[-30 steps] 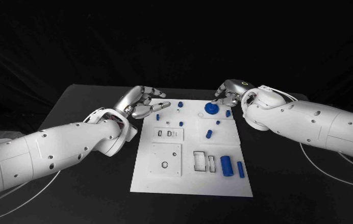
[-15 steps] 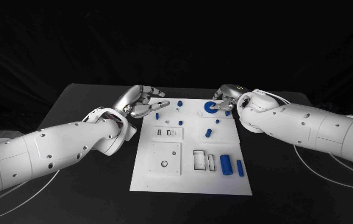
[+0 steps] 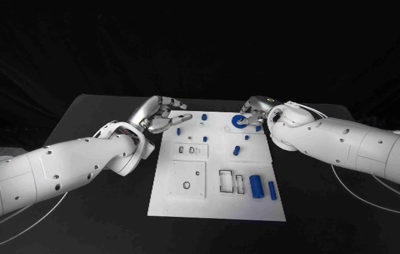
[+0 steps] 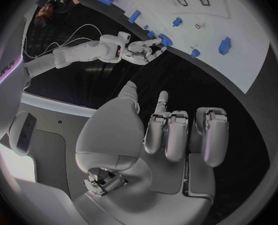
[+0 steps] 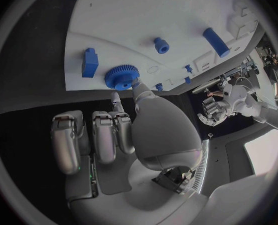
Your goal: Assemble the parts on the task board
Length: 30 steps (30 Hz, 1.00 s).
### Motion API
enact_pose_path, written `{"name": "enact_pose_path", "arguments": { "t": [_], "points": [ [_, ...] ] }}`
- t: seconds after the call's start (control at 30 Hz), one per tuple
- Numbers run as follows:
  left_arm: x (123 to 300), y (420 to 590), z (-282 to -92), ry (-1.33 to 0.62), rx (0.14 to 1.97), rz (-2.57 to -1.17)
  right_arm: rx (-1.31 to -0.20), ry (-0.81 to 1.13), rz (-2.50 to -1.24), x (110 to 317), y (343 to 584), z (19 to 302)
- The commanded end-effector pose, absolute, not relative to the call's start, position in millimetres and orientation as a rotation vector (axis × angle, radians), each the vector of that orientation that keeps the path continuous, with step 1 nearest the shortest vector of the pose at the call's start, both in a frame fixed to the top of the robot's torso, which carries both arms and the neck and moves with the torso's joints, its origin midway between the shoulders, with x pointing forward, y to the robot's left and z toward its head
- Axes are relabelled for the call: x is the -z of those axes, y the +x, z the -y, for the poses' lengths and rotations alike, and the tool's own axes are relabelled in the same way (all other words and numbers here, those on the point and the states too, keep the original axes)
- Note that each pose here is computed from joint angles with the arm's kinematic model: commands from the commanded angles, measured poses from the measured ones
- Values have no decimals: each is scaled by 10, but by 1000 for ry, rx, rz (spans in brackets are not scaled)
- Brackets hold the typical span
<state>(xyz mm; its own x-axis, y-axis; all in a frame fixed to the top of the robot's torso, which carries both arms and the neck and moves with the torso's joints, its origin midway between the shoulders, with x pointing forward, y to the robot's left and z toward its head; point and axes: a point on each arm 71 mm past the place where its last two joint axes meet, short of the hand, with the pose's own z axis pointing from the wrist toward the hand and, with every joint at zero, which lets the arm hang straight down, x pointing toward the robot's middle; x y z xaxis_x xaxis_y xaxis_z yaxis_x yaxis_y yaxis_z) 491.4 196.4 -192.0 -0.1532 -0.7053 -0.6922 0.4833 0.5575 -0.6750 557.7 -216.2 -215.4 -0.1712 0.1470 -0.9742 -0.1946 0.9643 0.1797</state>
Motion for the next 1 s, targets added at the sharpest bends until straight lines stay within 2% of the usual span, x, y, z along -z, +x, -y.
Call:
{"name": "enact_pose_path", "arguments": {
  "t": [0.03, 1.0],
  "points": [
    [1910, 4905, -1949, -193, 1065, -1365, -294, -47, -1733, 2170, 5575, 2151],
    [1893, 4894, -1949, -185, 1071, -1347, -277, -47, -1755, 2190, 5569, 2124]
  ]
}}
